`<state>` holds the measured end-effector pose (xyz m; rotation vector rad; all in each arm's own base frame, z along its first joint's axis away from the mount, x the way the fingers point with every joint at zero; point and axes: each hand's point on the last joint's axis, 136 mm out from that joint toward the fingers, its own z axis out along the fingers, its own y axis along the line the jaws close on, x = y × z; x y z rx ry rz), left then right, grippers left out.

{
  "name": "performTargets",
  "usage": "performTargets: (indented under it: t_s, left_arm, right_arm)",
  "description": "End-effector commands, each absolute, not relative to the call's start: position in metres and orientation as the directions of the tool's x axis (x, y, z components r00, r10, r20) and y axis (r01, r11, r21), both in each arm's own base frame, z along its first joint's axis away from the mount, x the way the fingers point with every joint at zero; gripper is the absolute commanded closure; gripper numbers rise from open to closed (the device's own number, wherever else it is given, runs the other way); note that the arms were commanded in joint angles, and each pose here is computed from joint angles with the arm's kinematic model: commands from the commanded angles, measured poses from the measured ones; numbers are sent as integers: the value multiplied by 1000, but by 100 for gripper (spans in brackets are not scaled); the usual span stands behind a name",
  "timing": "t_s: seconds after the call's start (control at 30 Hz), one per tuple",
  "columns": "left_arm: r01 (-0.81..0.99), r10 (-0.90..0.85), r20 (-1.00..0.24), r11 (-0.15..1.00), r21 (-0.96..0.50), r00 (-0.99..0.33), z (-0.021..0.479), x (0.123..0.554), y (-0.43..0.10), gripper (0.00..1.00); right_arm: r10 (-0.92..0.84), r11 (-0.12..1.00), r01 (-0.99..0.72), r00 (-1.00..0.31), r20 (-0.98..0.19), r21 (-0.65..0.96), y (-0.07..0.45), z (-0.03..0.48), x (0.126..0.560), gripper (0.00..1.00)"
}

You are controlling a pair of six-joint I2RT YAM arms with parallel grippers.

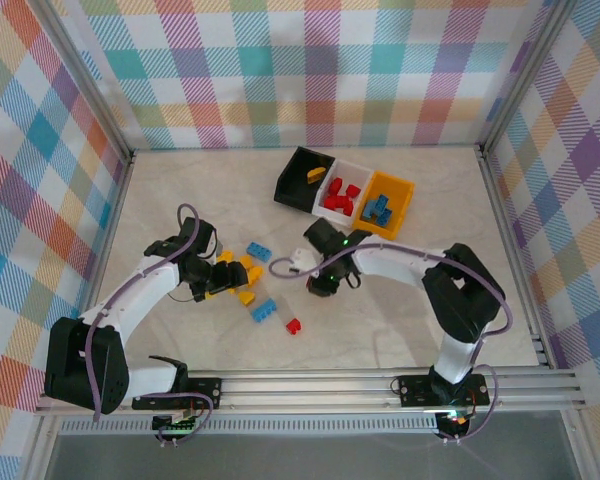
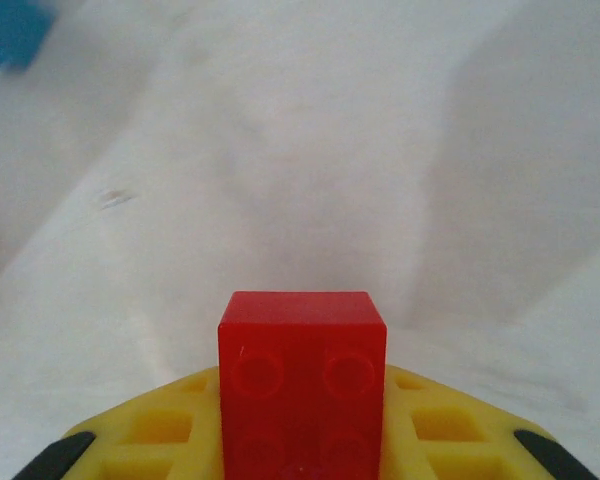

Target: Sort the legos into containers by color

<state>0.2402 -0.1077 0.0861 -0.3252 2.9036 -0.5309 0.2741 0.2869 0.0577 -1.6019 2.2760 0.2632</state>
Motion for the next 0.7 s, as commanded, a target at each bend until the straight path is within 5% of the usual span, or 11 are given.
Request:
performTargets:
  t_s: [0.0, 0.43, 0.67]
  left_arm:
    - [-173, -243, -147, 910, -377, -959, 95, 249, -107, 20]
    - [-142, -201, -149, 932, -334, -968, 98, 247, -101, 20]
    - [-142, -196, -140, 934, -327, -971, 97, 246, -100, 20]
  right_arm:
    - [-743, 502, -864, -413, -526, -31, 283, 111, 328, 71]
    - [-423, 814, -573, -695, -581, 92, 231, 125, 476, 70]
    - [-391, 852, -521, -708, -587, 60, 224, 119, 509, 52]
